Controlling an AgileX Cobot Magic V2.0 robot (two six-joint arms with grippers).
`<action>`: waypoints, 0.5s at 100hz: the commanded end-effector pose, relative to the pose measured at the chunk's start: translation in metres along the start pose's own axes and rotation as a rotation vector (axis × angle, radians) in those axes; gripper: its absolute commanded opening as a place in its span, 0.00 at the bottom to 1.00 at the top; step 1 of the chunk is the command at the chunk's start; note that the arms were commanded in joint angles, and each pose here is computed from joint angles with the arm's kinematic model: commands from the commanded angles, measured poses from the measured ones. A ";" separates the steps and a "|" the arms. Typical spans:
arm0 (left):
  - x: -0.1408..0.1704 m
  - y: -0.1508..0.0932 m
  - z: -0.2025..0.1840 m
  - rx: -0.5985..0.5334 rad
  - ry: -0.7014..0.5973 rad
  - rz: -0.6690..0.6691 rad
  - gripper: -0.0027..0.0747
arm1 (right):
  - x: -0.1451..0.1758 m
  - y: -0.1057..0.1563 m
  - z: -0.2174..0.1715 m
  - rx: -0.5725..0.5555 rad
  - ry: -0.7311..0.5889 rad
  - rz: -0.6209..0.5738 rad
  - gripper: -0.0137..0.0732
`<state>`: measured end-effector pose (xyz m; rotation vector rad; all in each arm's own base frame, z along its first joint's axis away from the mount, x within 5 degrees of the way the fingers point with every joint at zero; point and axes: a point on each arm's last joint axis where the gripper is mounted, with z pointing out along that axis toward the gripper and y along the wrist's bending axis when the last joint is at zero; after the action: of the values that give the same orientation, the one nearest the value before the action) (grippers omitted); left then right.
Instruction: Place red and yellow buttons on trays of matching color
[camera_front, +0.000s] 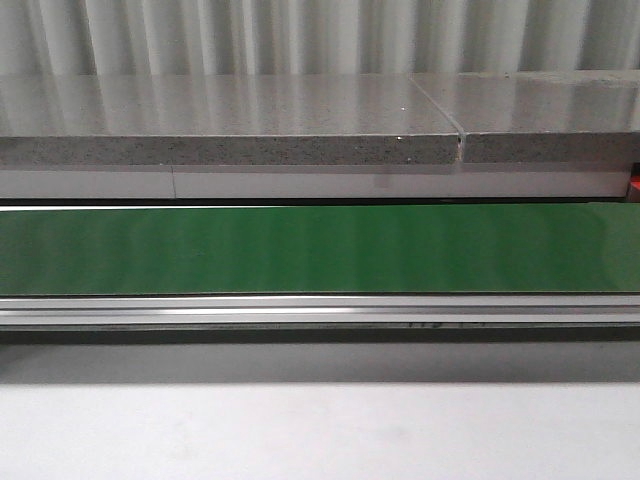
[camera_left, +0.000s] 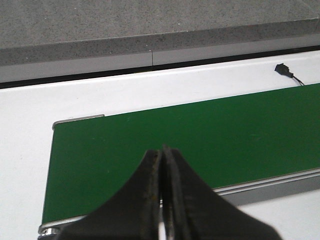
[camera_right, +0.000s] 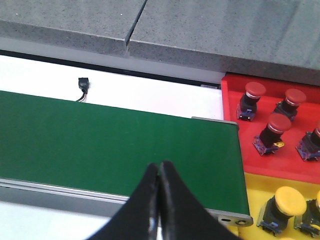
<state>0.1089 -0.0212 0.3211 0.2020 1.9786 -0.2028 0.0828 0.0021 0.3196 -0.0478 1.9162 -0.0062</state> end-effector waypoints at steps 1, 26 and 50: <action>-0.013 0.000 -0.004 -0.008 -0.089 -0.014 0.01 | -0.013 -0.002 -0.003 0.018 -0.084 -0.012 0.08; -0.013 0.000 -0.004 -0.008 -0.089 -0.014 0.01 | -0.008 -0.001 -0.002 0.021 -0.122 -0.015 0.08; -0.013 0.000 -0.004 -0.008 -0.089 -0.014 0.01 | 0.012 0.001 -0.014 0.017 -0.233 -0.077 0.08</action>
<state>0.1089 -0.0212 0.3211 0.2020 1.9786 -0.2028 0.0694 0.0046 0.3046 -0.0983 1.8155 -0.0175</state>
